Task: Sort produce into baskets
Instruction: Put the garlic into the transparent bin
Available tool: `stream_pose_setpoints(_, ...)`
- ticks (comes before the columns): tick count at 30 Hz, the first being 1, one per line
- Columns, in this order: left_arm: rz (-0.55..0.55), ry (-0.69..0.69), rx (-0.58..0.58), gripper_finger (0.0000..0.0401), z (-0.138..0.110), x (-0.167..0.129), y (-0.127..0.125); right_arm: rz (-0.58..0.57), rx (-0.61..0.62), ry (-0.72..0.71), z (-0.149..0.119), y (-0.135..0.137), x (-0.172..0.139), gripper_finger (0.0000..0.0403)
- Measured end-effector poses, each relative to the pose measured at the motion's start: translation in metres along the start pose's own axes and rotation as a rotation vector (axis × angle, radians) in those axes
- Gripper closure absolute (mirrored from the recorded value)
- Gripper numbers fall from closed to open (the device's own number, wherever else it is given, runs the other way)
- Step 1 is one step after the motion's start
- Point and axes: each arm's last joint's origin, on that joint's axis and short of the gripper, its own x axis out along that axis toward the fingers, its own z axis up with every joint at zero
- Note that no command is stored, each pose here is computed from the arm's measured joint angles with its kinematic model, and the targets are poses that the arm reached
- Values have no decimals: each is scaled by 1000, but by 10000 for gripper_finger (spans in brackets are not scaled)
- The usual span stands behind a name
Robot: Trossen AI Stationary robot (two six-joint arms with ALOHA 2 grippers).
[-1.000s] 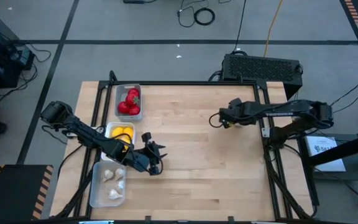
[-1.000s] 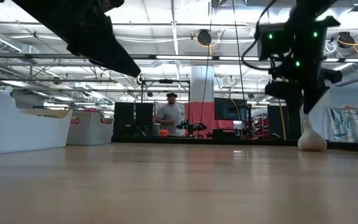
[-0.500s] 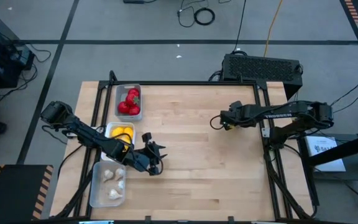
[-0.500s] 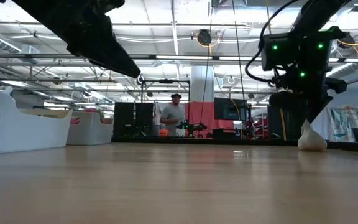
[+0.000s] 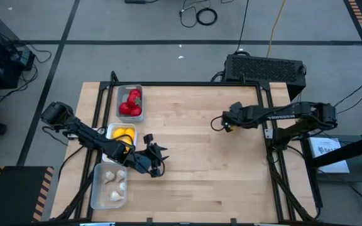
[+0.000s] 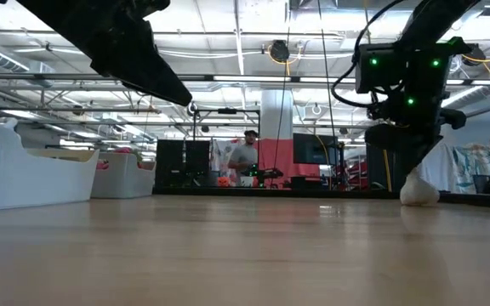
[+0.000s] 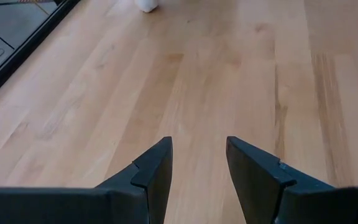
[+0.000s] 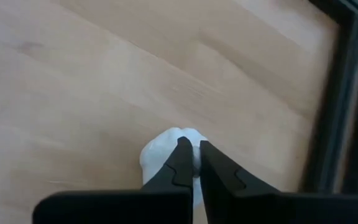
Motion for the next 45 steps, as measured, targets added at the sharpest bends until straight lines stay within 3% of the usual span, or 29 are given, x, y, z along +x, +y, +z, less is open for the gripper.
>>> stream_pose_setpoints(4,-31,-42,-7,241,8,-14,0,131,-21,-61,1,16,-5,399)
stream_pose_setpoints(7,-39,-60,14,241,14,-32,6,310,-17,-127,2,35,-16,401)
stream_pose_setpoints(14,73,-38,18,241,15,-64,32,924,-59,-494,-5,95,-79,402)
stream_pose_setpoints(17,158,-19,20,241,10,-71,42,1112,-87,-639,-20,118,-101,402)
stream_pose_setpoints(21,250,-8,-21,241,4,-75,49,1280,-105,-764,-48,152,-107,402)
stream_pose_setpoints(24,291,-5,-25,241,2,-75,51,1348,-83,-837,-62,182,-103,403)
stream_pose_setpoints(29,344,-18,-26,241,2,-74,55,1357,-104,-902,-75,254,-99,403)
stream_pose_setpoints(34,366,-5,-21,241,2,-72,58,1519,-298,-1014,-77,325,-122,403)
stream_pose_setpoints(40,373,14,-9,241,0,-73,60,1456,-442,-1072,-61,382,-141,402)
stream_pose_setpoints(45,394,55,-37,241,-7,-74,63,1442,-428,-1084,-49,421,-132,402)
